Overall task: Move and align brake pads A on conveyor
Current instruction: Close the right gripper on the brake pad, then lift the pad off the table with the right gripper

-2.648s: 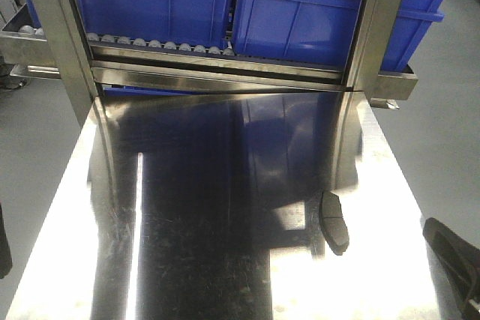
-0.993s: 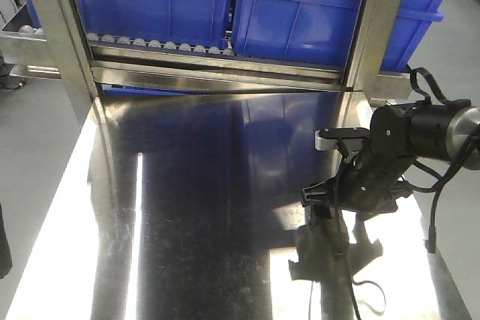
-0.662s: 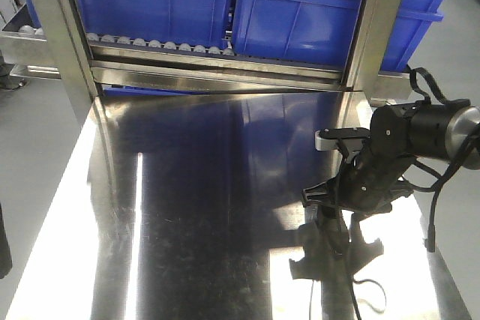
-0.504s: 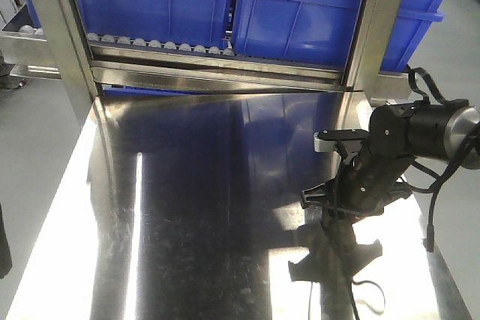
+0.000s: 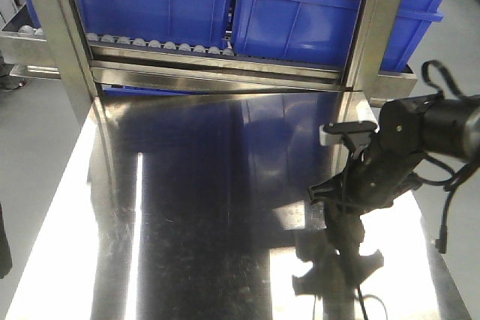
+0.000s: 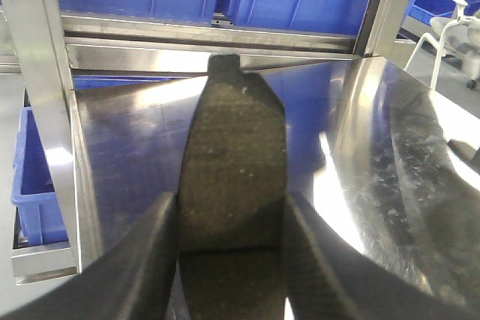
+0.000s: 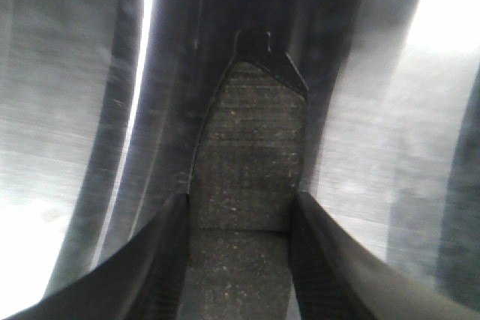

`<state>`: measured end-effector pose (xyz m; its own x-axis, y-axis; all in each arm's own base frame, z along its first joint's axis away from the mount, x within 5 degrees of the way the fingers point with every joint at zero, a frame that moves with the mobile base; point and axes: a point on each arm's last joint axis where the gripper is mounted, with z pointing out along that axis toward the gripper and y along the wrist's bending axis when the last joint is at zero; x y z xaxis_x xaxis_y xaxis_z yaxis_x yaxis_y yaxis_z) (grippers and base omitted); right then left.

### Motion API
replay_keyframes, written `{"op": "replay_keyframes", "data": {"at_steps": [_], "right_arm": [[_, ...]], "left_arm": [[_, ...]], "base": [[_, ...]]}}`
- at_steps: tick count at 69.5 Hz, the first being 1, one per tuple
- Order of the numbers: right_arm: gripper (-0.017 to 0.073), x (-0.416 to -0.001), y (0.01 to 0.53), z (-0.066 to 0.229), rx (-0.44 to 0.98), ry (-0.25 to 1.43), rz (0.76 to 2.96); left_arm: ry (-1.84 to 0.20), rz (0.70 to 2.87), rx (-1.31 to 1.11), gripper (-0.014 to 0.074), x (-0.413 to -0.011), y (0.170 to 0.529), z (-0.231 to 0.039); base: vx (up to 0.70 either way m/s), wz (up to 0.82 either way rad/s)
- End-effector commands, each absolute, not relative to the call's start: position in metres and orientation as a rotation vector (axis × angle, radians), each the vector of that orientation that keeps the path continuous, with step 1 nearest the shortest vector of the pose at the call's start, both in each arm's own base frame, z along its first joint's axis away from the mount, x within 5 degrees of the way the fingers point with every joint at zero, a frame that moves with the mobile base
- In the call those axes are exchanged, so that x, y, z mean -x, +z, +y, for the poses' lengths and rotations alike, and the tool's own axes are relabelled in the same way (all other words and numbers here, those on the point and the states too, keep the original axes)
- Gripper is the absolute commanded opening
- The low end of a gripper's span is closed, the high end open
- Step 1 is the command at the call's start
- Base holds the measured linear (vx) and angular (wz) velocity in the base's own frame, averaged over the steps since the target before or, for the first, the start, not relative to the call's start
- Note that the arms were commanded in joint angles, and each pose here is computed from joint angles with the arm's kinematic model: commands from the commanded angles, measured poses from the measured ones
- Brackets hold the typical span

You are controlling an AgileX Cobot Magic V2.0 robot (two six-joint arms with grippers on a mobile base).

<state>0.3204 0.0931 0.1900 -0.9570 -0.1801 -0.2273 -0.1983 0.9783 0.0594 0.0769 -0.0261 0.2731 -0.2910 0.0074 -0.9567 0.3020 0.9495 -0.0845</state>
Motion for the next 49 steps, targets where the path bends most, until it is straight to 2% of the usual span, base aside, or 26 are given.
{"op": "replay_keyframes", "data": {"at_steps": [1, 23, 33, 49], "right_arm": [[-0.0006, -0.319, 0.236, 0.091, 0.284, 0.141, 2.718], [-0.0004, -0.284, 0.304, 0.081, 0.324, 0.16, 2.397], [-0.0003, -0.247, 0.311, 0.07, 0.303, 0.173, 2.258], [-0.0003, -0.182, 0.302, 0.051, 0.306, 0.163, 2.168]], "left_arm": [[-0.327, 1.729, -0.231, 0.0073, -0.078, 0.291, -0.029], [-0.327, 1.729, -0.231, 0.0073, -0.078, 0.291, -0.029], [-0.327, 1.729, -0.231, 0.0073, -0.078, 0.291, -0.029], [-0.327, 1.729, -0.231, 0.0073, -0.078, 0.291, -0.029]], "base": [[0.0, 0.0], [0.0, 0.0], [0.0, 0.0], [0.0, 0.0]]}}
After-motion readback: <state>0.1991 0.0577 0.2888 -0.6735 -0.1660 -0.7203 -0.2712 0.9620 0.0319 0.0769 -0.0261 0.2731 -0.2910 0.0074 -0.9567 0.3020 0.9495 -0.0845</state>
